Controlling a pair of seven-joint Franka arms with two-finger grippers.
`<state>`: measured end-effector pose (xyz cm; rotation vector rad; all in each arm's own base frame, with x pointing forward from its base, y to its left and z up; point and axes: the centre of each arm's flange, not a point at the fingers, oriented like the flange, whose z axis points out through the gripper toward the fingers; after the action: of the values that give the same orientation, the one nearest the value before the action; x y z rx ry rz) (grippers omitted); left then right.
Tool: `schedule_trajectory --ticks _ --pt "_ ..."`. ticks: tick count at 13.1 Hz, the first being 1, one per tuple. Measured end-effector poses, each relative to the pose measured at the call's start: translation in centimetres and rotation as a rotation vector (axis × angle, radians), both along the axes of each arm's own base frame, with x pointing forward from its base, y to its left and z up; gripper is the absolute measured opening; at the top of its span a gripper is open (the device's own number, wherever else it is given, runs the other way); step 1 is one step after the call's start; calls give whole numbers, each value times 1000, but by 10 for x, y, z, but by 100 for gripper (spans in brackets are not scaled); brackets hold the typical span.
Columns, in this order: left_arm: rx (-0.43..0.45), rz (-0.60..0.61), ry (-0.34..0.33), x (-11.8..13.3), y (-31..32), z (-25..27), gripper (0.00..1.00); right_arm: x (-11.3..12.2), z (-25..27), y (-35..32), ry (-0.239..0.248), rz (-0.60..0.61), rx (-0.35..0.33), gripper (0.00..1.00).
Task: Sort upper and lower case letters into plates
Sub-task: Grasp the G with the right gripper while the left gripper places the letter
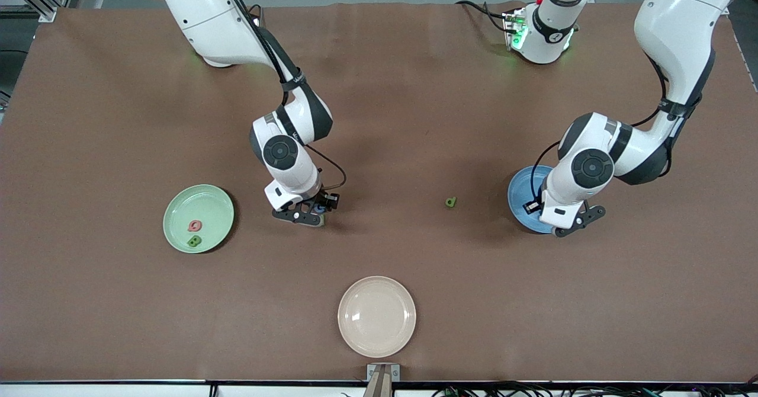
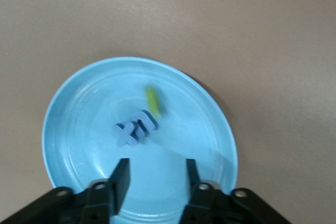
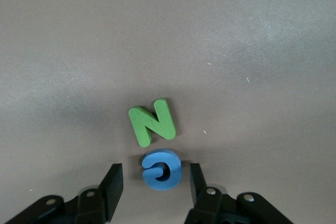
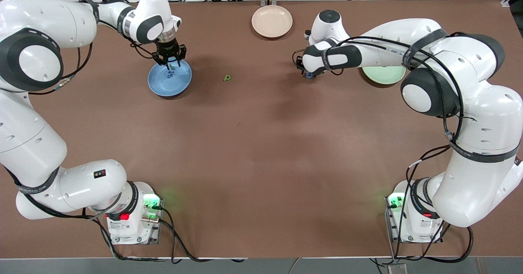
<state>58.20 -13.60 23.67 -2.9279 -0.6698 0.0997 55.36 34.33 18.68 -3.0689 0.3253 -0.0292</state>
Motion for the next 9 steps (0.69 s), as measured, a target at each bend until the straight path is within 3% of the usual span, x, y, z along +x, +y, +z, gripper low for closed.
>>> schedule_trajectory --ticks 4,9 --pt "-12 -1 -50 -1 -54 16 98 0 -1 0 1 0 -1 50" --pt "-62 88 -89 -3 -154 14 91 0 -1 -1 1 -1 -2 46"
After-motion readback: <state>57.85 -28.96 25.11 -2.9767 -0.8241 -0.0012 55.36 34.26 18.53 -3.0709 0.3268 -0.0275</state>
